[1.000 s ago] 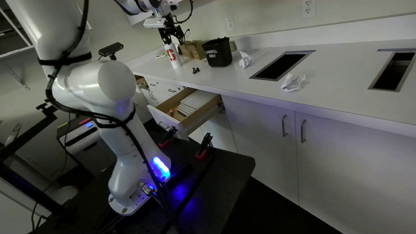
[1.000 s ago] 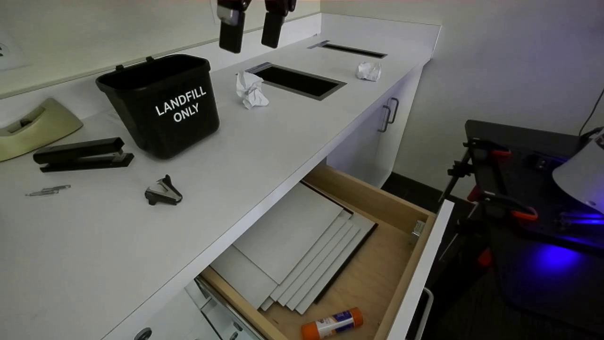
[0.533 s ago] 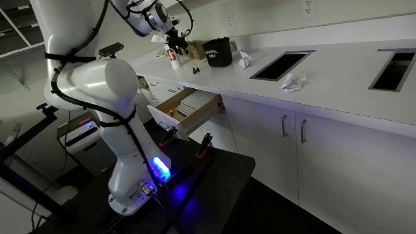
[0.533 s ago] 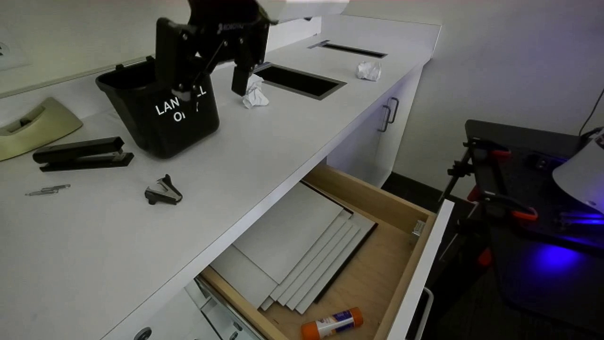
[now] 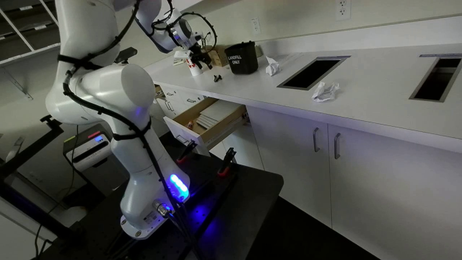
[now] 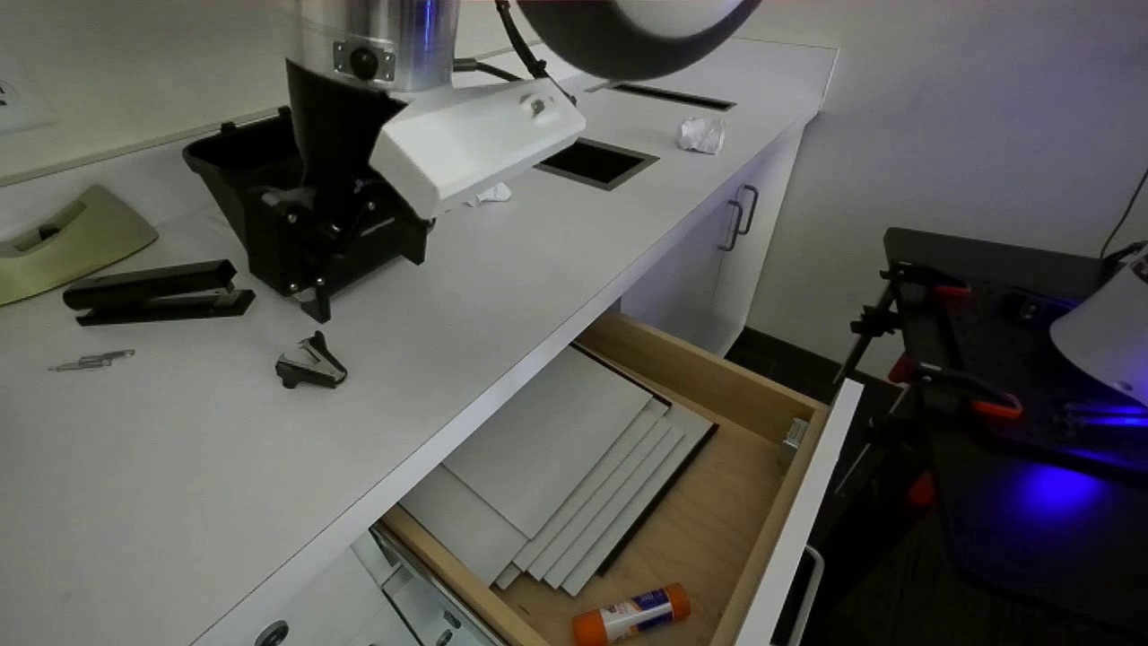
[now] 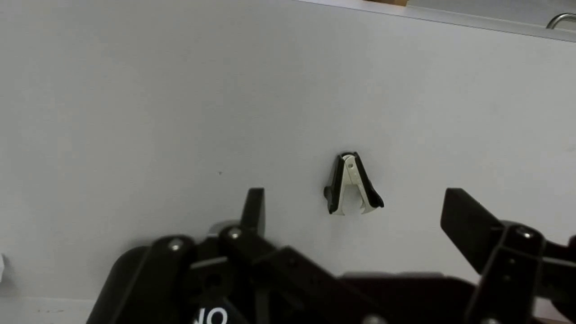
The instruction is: Move the small tongs to the right
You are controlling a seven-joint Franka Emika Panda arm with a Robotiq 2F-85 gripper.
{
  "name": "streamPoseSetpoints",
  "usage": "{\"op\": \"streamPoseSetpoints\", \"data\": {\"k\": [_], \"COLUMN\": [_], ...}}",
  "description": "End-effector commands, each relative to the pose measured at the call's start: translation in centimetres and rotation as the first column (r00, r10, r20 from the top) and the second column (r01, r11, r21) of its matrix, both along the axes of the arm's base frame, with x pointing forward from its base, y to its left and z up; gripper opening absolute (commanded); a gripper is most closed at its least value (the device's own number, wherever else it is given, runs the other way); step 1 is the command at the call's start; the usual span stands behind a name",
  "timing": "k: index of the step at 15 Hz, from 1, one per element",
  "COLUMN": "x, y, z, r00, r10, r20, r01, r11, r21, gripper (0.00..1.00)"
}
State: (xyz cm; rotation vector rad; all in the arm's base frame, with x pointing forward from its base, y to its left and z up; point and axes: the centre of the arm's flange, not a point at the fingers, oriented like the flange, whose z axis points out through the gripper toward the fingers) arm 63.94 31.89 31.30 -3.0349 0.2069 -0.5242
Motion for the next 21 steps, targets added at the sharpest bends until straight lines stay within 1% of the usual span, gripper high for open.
{"op": "streamPoseSetpoints", "data": {"k": [1, 7, 13, 21], "x": [2.6, 4.7, 6.5, 7.7], "y": [1.7, 2.7, 2.7, 3.3], "z": [-1.6, -4.2, -6.9, -9.2], "r00": [1.000, 0.999, 0.999, 0.999], "r10": [-0.013, -0.003, -0.005, 0.002], "r20": [0.016, 0.032, 0.037, 0.047], "r01": [0.013, 0.004, 0.007, 0.000], "r11": [1.000, 1.000, 0.999, 0.999], "r21": [-0.017, -0.029, -0.042, -0.045], "gripper": [1.00, 1.00, 1.00, 1.00]}}
